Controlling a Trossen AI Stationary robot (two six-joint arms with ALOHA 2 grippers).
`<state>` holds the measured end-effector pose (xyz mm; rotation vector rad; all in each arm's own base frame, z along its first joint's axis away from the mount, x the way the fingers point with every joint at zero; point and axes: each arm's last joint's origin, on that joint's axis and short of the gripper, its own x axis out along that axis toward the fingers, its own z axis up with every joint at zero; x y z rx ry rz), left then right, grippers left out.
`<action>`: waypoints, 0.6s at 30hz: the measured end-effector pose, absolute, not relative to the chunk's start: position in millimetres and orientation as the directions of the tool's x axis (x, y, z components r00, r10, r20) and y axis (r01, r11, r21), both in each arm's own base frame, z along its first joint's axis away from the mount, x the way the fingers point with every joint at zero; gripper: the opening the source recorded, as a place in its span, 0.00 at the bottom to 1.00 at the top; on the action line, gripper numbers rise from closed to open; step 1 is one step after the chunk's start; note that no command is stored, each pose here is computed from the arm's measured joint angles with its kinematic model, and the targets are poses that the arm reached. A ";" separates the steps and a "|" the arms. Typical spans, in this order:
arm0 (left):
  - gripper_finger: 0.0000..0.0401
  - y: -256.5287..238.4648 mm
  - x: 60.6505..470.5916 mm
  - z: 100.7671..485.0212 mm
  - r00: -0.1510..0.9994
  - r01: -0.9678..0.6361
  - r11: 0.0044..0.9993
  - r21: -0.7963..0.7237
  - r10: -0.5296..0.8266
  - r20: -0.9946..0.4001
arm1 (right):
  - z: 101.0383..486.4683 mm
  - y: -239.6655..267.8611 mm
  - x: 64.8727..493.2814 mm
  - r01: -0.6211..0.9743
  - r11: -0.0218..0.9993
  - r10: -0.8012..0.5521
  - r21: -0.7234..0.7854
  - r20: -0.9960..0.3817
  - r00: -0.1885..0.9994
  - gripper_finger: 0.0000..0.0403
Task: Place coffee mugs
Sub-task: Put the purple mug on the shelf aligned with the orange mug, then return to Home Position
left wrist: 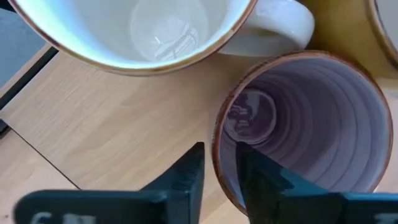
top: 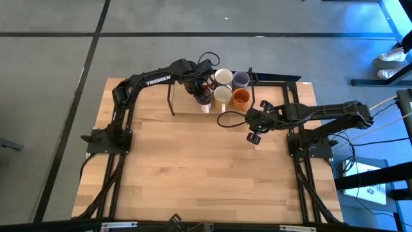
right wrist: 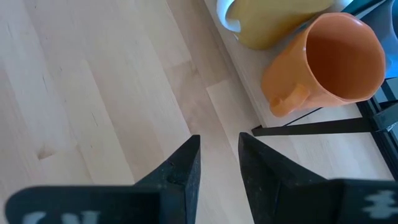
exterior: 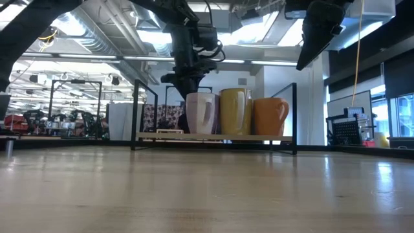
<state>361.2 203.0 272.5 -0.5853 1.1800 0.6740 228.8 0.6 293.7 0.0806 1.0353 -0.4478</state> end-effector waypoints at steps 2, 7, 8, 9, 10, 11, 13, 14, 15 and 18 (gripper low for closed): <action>0.24 203.1 361.2 272.5 0.237 -0.739 0.670 -0.070 0.161 -0.958 | 293.7 0.6 228.8 0.396 0.907 -0.321 -0.144 -0.845 0.429 0.24; 0.26 202.1 360.5 276.0 0.247 -0.722 0.687 -0.082 0.146 -0.958 | 293.6 0.6 228.8 0.396 0.907 -0.321 -0.144 -0.845 0.428 0.24; 0.26 201.9 360.0 278.8 0.245 -0.720 0.689 -0.080 0.145 -0.958 | 293.6 0.6 228.7 0.395 0.907 -0.321 -0.144 -0.845 0.428 0.24; 0.26 201.5 359.2 282.4 0.240 -0.718 0.692 -0.075 0.145 -0.960 | 293.6 0.6 228.7 0.395 0.907 -0.321 -0.145 -0.845 0.428 0.24; 0.27 201.1 358.1 286.8 0.236 -0.714 0.697 -0.068 0.148 -0.961 | 293.6 0.6 228.7 0.395 0.907 -0.321 -0.145 -0.845 0.428 0.24; 0.27 200.7 357.0 290.9 0.232 -0.707 0.705 -0.062 0.149 -0.961 | 293.6 0.6 228.7 0.395 0.907 -0.321 -0.145 -0.845 0.427 0.24; 0.27 199.5 355.0 298.4 0.225 -0.699 0.713 -0.056 0.145 -0.963 | 293.6 0.6 228.7 0.395 0.907 -0.321 -0.145 -0.845 0.427 0.24; 0.27 199.2 354.3 302.9 0.227 -0.691 0.721 -0.054 0.146 -0.963 | 293.6 0.6 228.7 0.395 0.907 -0.321 -0.145 -0.845 0.427 0.24; 0.27 198.9 354.2 307.7 0.235 -0.683 0.728 -0.053 0.150 -0.960 | 293.6 0.6 228.6 0.395 0.907 -0.321 -0.145 -0.845 0.427 0.24; 0.27 195.8 354.9 324.6 0.268 -0.653 0.756 -0.044 0.176 -0.947 | 293.6 0.6 228.6 0.395 0.907 -0.321 -0.145 -0.845 0.427 0.24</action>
